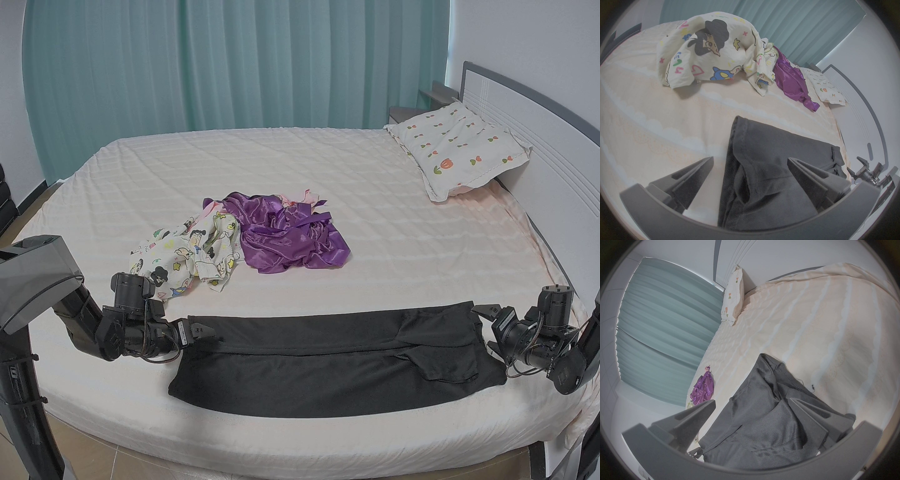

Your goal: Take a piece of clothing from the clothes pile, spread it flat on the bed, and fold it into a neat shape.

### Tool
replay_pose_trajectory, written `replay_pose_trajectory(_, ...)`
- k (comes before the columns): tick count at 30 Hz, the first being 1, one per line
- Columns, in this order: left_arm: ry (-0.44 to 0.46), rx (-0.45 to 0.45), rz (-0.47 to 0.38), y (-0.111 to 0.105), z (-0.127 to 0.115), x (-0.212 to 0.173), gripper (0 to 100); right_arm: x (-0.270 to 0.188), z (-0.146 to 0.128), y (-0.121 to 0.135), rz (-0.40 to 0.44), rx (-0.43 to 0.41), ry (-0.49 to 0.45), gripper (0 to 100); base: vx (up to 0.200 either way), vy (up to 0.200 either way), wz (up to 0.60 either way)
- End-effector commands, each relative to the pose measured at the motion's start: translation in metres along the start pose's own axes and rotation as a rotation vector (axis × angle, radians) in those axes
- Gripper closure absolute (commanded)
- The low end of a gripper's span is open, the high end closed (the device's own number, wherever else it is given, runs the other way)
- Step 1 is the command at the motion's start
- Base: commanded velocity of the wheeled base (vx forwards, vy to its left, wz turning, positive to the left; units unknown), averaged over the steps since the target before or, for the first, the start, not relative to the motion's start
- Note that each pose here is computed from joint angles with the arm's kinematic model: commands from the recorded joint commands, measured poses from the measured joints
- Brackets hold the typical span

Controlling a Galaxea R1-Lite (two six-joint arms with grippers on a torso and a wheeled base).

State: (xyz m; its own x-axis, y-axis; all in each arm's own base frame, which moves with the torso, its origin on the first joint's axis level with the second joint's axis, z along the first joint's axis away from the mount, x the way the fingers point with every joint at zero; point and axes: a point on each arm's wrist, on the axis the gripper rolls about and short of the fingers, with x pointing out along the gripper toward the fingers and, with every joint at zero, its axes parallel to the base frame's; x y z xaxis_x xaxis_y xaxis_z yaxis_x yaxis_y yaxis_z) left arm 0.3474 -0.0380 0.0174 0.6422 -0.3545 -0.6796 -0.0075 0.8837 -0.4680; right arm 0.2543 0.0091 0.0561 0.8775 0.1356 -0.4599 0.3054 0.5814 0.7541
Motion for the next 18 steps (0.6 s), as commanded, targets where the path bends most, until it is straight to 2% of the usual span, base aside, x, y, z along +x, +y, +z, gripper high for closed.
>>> replay_pose_trajectory(1,0.026,0.001,-0.024,-0.0004,-0.0059,-0.0022,0,0.0011,-0.0008,-0.0019,-0.008,0.002,0.005,0,0.0,0.0,0.0)
replay_pose_trajectory(7,0.017,0.037,-0.077,-0.0049,-0.0014,-0.0099,0,0.0002,-0.003,-0.0034,-0.014,0.001,0.016,0,0.0,0.0,0.0)
replay_pose_trajectory(10,0.043,0.07,-0.1,-0.0013,-0.0043,-0.0076,0,-0.0009,-0.0039,-0.005,-0.021,0.003,0.019,0,0.0,0.0,0.0)
replay_pose_trajectory(18,0.076,0.089,-0.131,0.0022,-0.0096,-0.0011,0,0.0006,-0.0043,-0.006,-0.022,0.003,0.02,0,0.0,0.0,0.0)
